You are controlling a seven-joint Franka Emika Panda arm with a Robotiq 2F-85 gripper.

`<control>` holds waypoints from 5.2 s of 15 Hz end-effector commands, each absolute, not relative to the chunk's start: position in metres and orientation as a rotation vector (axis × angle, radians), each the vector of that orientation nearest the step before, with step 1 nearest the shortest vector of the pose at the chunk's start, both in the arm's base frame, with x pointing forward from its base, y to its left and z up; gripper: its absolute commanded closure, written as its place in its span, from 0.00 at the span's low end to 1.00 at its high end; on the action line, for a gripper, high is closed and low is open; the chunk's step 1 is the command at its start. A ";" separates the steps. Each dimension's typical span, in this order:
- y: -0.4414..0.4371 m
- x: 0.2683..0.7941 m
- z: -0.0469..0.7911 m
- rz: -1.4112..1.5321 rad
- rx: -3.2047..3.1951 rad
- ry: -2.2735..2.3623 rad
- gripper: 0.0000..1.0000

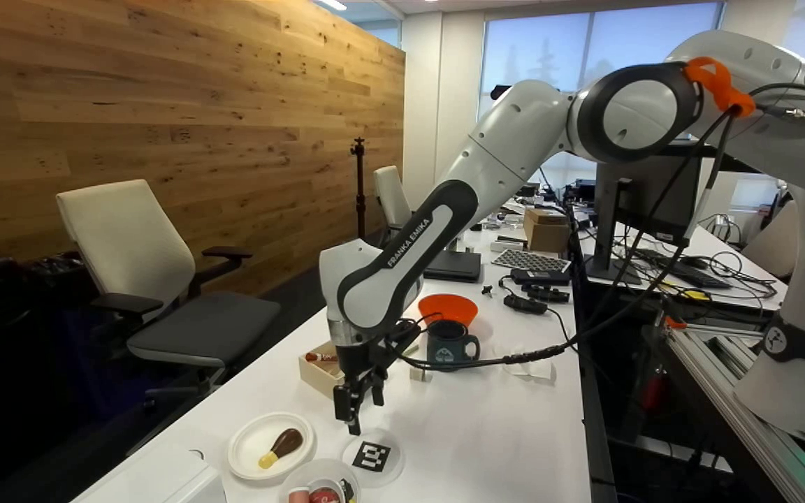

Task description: Put the white lid on top of the clear container on the left.

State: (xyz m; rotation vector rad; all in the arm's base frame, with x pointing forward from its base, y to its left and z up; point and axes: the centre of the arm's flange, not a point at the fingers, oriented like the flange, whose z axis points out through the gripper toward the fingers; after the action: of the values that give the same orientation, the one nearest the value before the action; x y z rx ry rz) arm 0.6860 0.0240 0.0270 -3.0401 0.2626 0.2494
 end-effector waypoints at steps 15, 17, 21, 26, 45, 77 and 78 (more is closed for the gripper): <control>0.021 0.676 -0.002 0.327 -3.037 0.269 0.00; 0.046 0.673 0.004 0.331 -3.031 0.301 0.00; 0.079 0.674 0.017 0.295 -3.022 0.336 0.25; 0.084 0.674 0.024 0.271 -3.027 0.323 0.18; 0.053 0.676 -0.005 0.295 -3.028 0.387 0.69; 0.099 0.619 0.114 0.052 -3.161 0.326 1.00; 0.107 0.615 0.116 0.059 -3.167 0.305 1.00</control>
State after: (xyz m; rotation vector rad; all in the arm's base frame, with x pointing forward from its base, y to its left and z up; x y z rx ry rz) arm 0.6470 0.0920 0.0953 -3.1415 0.3309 0.0689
